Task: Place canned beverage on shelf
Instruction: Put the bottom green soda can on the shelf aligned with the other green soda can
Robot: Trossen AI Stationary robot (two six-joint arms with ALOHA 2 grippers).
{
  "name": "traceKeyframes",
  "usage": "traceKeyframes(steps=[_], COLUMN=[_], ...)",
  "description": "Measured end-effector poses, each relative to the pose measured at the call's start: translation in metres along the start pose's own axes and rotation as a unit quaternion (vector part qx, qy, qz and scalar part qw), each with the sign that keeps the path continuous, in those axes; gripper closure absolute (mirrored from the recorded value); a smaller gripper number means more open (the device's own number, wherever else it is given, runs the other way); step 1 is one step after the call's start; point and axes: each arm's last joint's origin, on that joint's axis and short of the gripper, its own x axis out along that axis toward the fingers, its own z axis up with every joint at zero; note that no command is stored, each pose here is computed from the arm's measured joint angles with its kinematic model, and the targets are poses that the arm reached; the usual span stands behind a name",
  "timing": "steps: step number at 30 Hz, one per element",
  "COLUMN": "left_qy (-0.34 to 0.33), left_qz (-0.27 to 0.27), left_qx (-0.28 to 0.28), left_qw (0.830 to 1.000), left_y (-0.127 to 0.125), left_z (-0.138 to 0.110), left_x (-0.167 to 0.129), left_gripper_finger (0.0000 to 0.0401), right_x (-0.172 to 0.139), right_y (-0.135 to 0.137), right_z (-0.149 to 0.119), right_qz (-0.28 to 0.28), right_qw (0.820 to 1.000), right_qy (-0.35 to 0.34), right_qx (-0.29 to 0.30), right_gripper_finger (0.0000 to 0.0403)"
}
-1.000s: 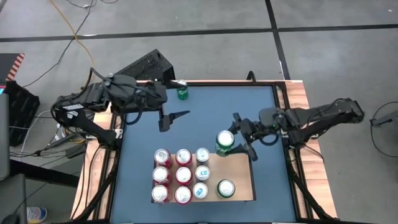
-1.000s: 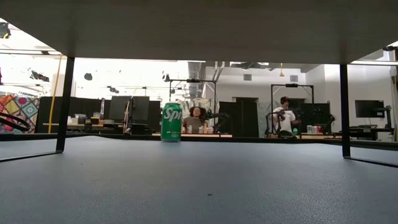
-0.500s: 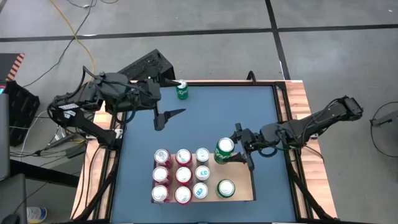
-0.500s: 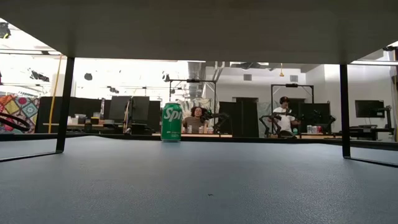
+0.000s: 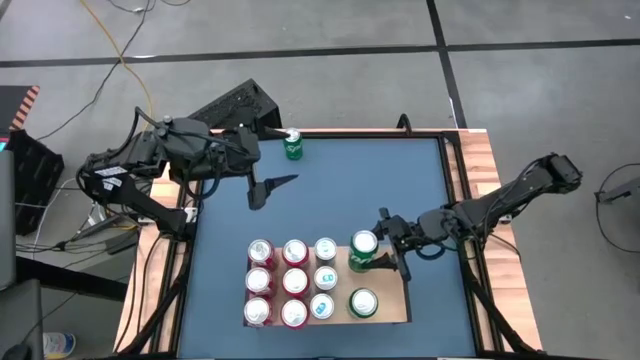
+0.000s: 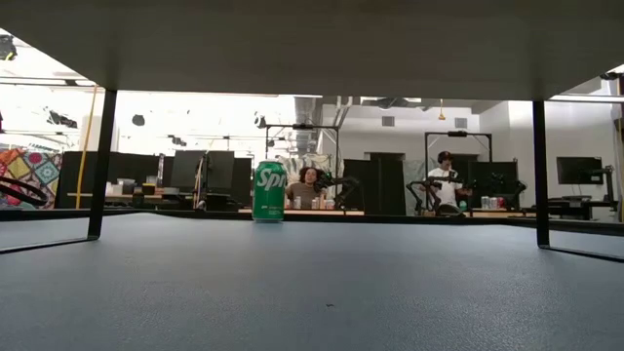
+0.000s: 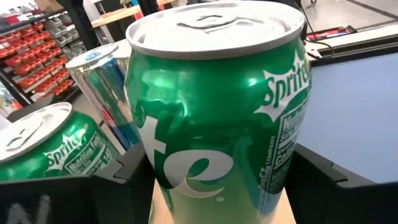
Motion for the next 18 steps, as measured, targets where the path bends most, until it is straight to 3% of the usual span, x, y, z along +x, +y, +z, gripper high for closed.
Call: traceKeyframes(steps=[18], left_qy=[0.004], left_qz=[0.004], left_qx=[0.002], left_qw=[1.000], left_y=[0.000], left_z=[-0.001], left_x=[0.000], left_gripper_finger=[0.0017], right_x=[0.018], right_y=[0.007], right_z=[-0.014], right_qz=[0.014], right_qw=[1.000], right_qy=[0.014], right_qx=[0.005], right_gripper_finger=[0.0137])
